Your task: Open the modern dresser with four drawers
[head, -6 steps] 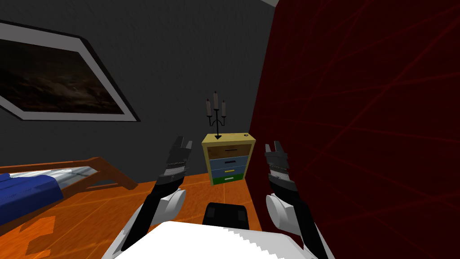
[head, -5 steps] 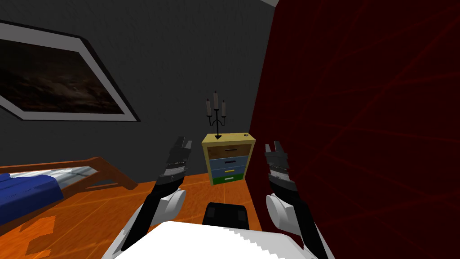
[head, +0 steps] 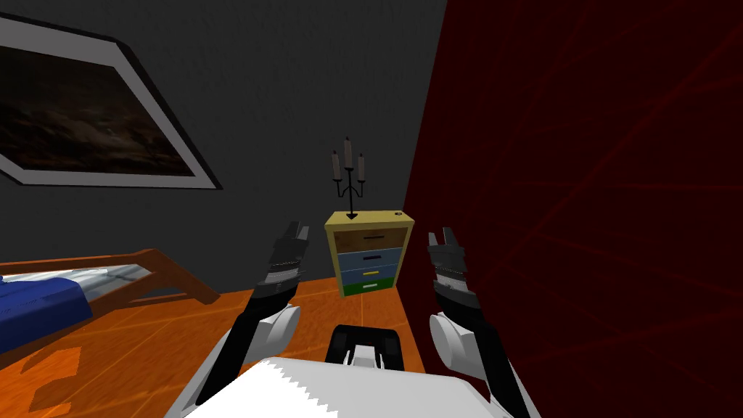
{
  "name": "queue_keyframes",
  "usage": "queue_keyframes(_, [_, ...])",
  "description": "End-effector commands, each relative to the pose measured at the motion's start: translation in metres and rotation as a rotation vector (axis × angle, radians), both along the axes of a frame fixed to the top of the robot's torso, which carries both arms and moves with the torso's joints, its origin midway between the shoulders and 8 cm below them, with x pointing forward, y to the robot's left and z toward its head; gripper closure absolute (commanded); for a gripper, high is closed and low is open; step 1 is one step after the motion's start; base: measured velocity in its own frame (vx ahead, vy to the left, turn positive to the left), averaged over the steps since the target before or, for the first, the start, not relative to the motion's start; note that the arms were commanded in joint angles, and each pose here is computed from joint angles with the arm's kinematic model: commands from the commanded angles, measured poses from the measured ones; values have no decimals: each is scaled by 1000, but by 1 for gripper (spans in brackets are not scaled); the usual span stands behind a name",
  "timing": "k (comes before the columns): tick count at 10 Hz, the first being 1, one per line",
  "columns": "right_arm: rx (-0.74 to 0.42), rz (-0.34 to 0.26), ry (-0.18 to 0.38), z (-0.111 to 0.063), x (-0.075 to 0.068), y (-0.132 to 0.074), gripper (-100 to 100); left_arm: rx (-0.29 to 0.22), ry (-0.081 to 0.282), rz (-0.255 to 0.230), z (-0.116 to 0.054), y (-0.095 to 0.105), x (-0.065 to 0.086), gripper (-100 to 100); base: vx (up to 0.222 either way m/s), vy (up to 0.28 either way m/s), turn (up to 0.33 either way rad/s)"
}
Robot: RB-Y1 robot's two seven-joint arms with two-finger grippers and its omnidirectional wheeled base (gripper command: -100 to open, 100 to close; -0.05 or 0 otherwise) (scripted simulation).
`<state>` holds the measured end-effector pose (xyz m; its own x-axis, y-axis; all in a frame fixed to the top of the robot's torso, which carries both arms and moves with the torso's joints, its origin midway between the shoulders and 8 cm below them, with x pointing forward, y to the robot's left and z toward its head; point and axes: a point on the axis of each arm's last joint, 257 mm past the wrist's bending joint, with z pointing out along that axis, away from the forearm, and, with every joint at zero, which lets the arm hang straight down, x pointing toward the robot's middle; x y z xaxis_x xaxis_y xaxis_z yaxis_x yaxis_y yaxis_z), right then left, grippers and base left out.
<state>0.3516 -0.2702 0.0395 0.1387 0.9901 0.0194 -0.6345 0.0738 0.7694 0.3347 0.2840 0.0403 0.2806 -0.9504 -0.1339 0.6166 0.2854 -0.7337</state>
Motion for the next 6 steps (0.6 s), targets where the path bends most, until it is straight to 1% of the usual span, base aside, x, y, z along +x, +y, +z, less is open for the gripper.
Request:
queue_keyframes(1, [0,0,0,0,0,0,0,0,0,0,0,0,0,0,0,0,0])
queue_keyframes(3, [0,0,0,0,0,0,0,0,0,0,0,0,0,0,0,0,0])
queue_keyframes(4, [-49,7,17,-3,2,5,-100,0,0,0,0,0,0,0,8,9,28])
queue_keyframes(6, [-134,8,49,-9,6,13,-100,0,1,0,0,0,0,0,1,21,38])
